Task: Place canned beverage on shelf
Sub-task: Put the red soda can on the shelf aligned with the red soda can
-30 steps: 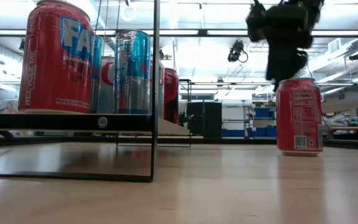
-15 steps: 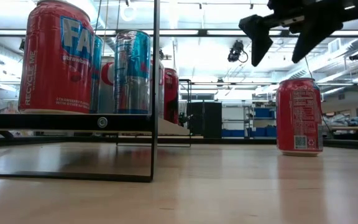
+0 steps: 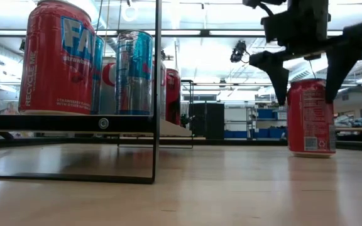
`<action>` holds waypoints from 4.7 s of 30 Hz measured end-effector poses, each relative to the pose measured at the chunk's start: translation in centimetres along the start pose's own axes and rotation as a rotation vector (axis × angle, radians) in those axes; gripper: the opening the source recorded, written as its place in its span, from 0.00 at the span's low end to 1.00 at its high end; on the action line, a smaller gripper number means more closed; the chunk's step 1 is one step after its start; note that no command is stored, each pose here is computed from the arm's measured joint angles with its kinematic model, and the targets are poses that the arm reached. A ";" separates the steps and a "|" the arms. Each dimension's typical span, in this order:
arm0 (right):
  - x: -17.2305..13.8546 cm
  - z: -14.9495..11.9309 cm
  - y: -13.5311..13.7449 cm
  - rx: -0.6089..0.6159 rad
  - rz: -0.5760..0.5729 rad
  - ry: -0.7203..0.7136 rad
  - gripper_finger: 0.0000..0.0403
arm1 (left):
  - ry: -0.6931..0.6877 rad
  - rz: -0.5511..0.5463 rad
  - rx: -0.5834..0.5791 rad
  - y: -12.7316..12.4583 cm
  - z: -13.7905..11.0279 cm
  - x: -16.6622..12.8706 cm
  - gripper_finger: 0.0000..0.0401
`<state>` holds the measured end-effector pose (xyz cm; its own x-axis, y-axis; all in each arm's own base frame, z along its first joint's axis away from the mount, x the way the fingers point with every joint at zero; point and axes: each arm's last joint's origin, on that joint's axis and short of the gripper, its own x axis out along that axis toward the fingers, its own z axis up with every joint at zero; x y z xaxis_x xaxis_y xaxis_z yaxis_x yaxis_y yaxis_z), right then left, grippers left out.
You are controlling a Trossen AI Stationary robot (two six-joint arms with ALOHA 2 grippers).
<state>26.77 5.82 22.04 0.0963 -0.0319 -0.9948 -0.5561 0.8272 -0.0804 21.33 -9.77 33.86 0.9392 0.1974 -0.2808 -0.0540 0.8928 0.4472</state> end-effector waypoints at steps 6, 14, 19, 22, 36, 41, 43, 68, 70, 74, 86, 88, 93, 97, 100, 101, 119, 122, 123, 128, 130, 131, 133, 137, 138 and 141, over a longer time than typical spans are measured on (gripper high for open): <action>1.0 -0.4 0.0 -0.015 0.014 0.109 0.85 | 0.006 -0.001 0.005 0.0 -0.1 0.0 0.62; 0.9 -0.7 0.0 -0.042 0.000 0.155 0.77 | 0.006 -0.002 0.005 0.0 -0.1 0.0 0.62; 1.0 -0.7 -0.3 0.180 -0.022 0.139 0.77 | 0.006 -0.001 0.005 0.0 -0.1 0.0 0.62; 0.9 -0.8 -0.8 0.425 -0.034 0.126 0.78 | 0.006 -0.001 0.004 0.0 -0.1 0.0 0.62; 1.1 -0.9 -2.2 1.014 0.043 0.067 0.89 | 0.006 -0.001 0.000 0.0 -0.1 0.0 0.62; 0.2 -0.6 -2.6 0.941 0.077 0.047 0.98 | 0.006 -0.001 0.000 0.0 -0.1 0.0 0.62; -0.4 -0.4 -2.8 0.836 0.077 0.039 0.97 | 0.006 -0.001 0.000 0.0 -0.1 0.0 0.62; -0.1 -0.5 0.4 0.237 0.032 0.162 0.83 | 0.012 -0.003 0.002 0.0 -0.1 0.0 0.62; -0.1 -0.6 0.3 0.323 0.034 0.165 0.79 | 0.012 -0.003 0.002 0.0 -0.1 0.0 0.62; -0.1 -0.6 0.0 0.609 0.032 0.159 0.78 | 0.012 -0.003 0.002 0.0 -0.1 0.0 0.62; 0.1 -0.4 -1.0 0.911 -0.006 0.107 0.95 | 0.012 -0.003 0.002 0.0 -0.1 0.0 0.62; 0.1 -0.5 -0.9 0.817 0.005 0.119 0.95 | 0.012 -0.003 0.002 0.0 -0.1 0.0 0.62; 0.0 -0.9 -0.6 0.650 0.033 0.168 0.94 | 0.012 -0.003 0.002 0.0 -0.1 0.0 0.62; 0.0 -0.9 -0.7 0.702 0.026 0.162 0.95 | 0.012 -0.003 0.002 0.0 -0.1 0.0 0.62; 0.1 -0.9 -0.8 0.756 0.022 0.158 0.94 | 0.012 -0.003 0.002 0.0 -0.1 0.0 0.62; 0.1 -0.8 -0.8 0.765 0.021 0.156 0.93 | 0.012 -0.003 0.002 0.0 -0.1 0.0 0.62; -0.5 1.8 -1.3 0.742 0.058 -0.107 0.80 | 0.010 -0.002 -0.001 0.0 -0.1 0.0 0.62; -1.3 3.2 -1.6 0.729 0.051 -0.237 0.80 | 0.007 -0.001 0.003 0.0 -0.1 0.0 0.62; -1.6 3.5 -1.7 0.726 0.050 -0.267 0.80 | 0.006 -0.001 0.003 0.0 -0.1 0.0 0.62; -2.5 5.3 -1.8 0.688 0.046 -0.331 0.80 | 0.004 -0.001 0.002 0.0 -0.1 0.0 0.62; -2.5 6.6 -1.9 0.655 0.042 -0.335 0.80 | 0.002 0.000 0.005 0.0 0.0 0.0 0.62; -2.5 7.4 -1.9 0.632 0.042 -0.336 0.80 | 0.002 0.000 0.006 0.0 0.0 0.0 0.62; -2.6 9.1 -2.0 0.582 0.040 -0.347 0.80 | 0.000 0.001 0.004 0.0 0.0 0.0 0.62; -3.5 12.0 -2.3 0.506 0.040 -0.336 0.80 | 0.004 0.000 0.006 0.0 0.0 0.0 0.62; -3.7 12.5 -2.4 0.496 0.033 -0.327 0.80 | 0.006 -0.001 0.006 0.0 -0.1 0.0 0.62; -4.0 13.9 -2.8 0.468 0.022 -0.297 0.80 | 0.007 -0.001 0.006 0.0 -0.1 0.0 0.62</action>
<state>39.47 11.41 27.06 0.3547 0.0916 -0.9305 -0.1411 0.9890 0.0435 21.29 -9.75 33.79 0.9369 0.1994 -0.2870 -0.0511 0.8906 0.4520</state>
